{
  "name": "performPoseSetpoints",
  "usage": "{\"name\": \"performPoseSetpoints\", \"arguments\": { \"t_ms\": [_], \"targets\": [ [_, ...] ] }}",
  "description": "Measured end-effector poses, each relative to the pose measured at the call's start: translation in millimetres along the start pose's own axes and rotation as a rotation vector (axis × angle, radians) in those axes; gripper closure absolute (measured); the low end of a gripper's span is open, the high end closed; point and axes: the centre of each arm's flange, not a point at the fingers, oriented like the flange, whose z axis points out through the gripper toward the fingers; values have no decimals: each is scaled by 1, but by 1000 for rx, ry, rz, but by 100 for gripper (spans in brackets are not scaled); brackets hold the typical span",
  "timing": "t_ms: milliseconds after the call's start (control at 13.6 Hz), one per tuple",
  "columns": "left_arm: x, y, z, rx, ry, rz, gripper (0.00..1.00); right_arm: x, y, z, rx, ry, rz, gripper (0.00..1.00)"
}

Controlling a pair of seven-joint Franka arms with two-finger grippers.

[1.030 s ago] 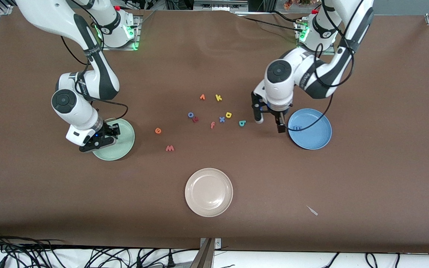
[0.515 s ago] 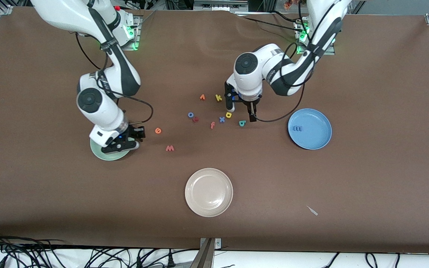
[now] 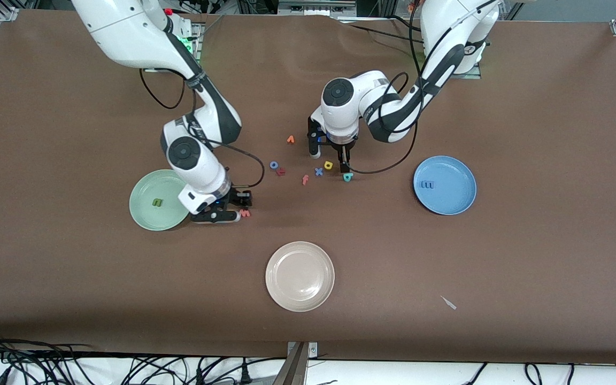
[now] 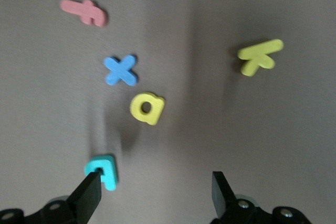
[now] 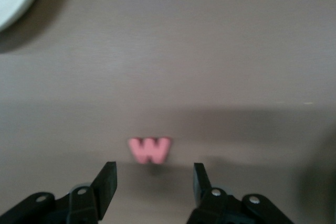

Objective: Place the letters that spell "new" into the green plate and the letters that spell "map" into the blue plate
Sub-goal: 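Grasp the teal letter with the left gripper while the right gripper grasps the pink letter, then release the teal letter on the blue plate while the right gripper releases pink on green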

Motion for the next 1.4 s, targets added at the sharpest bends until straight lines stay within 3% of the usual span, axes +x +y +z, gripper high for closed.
{"name": "performPoseSetpoints", "arguments": {
  "t_ms": [221,589,662,957,1398],
  "targets": [
    [-3,-12,14,63,-4,51,8,-11,-17,18,3,4,-2,31],
    [-9,-16,36,68,-28,69,11,-6,-9,22,-16,17,-8,31],
    [-9,-16,37,73,-31,68,19,-7,-9,23,-21,19,-16,31],
    [-6,-22,31,86,-20,60,67,-10,-9,35,-22,24,-28,32],
    [-18,-43,21,98,-29,19,71,-4,-2,35,-36,40,-33,33]
  ]
}}
